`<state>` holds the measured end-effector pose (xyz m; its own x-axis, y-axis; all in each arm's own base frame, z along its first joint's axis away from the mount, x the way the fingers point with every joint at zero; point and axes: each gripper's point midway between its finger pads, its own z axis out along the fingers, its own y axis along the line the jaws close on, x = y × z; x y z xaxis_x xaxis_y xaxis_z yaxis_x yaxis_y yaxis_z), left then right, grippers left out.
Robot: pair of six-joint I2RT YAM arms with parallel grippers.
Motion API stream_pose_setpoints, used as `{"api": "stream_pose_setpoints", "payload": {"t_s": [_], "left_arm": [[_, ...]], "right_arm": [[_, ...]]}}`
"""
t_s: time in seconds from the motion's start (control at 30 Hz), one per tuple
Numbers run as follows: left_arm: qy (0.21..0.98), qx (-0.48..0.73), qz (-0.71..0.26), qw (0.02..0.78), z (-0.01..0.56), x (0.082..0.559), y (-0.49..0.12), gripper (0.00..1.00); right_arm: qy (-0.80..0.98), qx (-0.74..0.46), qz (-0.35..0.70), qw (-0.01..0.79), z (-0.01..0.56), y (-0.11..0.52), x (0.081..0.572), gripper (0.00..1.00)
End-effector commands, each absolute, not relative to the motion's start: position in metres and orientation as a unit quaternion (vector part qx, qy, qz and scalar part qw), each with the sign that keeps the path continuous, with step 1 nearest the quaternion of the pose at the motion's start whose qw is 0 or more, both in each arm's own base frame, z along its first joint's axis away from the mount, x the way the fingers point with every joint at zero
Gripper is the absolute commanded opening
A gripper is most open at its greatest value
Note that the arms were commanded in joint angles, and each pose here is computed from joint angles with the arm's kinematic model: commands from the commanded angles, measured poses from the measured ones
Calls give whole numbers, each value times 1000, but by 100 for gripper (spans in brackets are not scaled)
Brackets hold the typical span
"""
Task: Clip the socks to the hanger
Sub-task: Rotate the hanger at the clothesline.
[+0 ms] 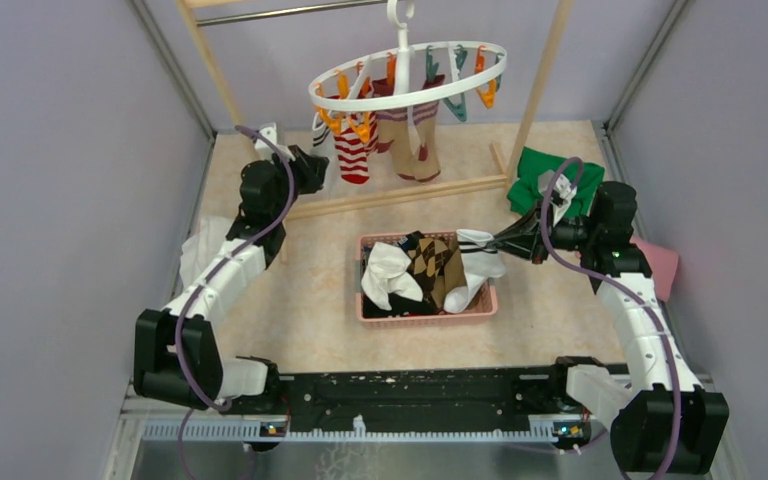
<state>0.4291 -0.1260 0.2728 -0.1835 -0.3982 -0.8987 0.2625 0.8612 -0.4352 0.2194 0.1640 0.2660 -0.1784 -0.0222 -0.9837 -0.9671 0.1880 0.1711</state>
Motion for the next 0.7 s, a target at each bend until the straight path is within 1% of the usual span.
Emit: {"api": "stream_pose_setpoints", "payload": {"t_s": [0.0,0.2,0.37,0.4,0.53,0.67], "left_arm": [[686,-31,-290,667,306,416,-130,25],[676,-21,-312,667,312,395,-134,41],[662,-11,-331,672,314,368,-135,56],[658,-8,-333,675,315,362,-135,61],[644,15,-342,684,323,337,-136,76],[612,69,-373,693,335,302,-147,92]], "right_arm": [[582,-427,483,496,270,163,219,0],[577,-430,487,494,270,163,217,0],[574,-433,490,493,269,163,215,0],[573,-434,491,492,269,164,214,0],[570,-436,491,493,270,164,213,0],[568,-440,492,493,269,164,212,0]]}}
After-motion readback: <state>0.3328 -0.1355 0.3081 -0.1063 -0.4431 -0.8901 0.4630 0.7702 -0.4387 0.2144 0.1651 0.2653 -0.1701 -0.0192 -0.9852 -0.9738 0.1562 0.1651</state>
